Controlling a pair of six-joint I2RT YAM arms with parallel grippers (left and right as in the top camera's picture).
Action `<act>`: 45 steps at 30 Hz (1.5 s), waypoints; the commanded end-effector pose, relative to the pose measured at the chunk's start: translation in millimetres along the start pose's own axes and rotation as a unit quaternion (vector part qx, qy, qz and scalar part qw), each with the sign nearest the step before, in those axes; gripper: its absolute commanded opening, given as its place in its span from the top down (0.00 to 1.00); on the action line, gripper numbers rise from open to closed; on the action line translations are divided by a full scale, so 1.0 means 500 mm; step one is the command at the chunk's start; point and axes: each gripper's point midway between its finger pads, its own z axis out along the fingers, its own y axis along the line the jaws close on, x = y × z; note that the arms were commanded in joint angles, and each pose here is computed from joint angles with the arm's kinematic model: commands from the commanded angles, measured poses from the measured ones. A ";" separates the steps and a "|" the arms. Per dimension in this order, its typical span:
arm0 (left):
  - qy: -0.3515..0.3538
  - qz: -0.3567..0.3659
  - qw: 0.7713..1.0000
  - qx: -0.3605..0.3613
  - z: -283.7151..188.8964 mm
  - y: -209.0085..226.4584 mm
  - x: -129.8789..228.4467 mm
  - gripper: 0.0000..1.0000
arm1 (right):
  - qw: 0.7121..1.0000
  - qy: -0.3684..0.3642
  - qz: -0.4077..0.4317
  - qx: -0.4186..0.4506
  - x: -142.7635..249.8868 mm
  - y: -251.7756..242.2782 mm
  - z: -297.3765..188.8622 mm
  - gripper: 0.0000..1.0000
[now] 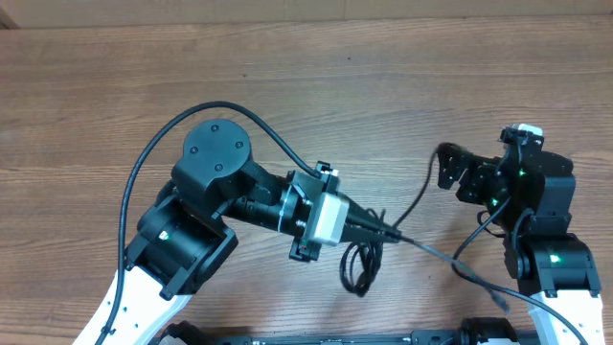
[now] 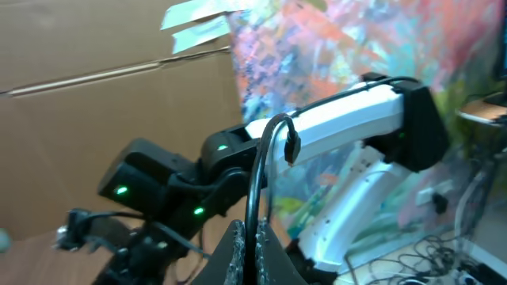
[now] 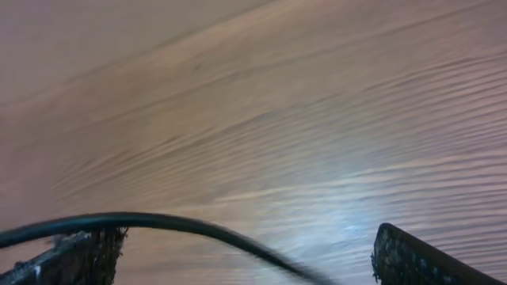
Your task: Untangle cables
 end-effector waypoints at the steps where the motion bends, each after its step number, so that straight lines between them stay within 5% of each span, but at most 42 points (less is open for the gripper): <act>1: 0.006 0.007 0.998 -0.060 -0.011 0.034 -0.010 0.96 | 0.993 0.035 0.000 -0.110 0.020 0.077 -0.015 0.00; 10: 0.019 -0.066 0.975 -0.211 -0.039 0.134 0.009 0.96 | 0.955 0.113 0.013 -0.275 0.075 0.181 -0.067 0.00; 24: 0.020 -0.202 0.854 -0.478 -0.166 0.268 0.077 0.96 | 0.890 0.164 0.019 -0.424 0.101 0.260 -0.148 0.00; 33: 0.000 -0.292 0.823 -0.487 -0.171 0.263 0.104 0.96 | 0.871 0.101 -0.112 -0.467 0.103 0.273 -0.164 0.09; 45: 0.006 -0.364 0.755 -0.545 -0.214 0.263 0.163 0.96 | 0.889 0.006 -0.175 -0.423 0.044 0.274 -0.173 0.00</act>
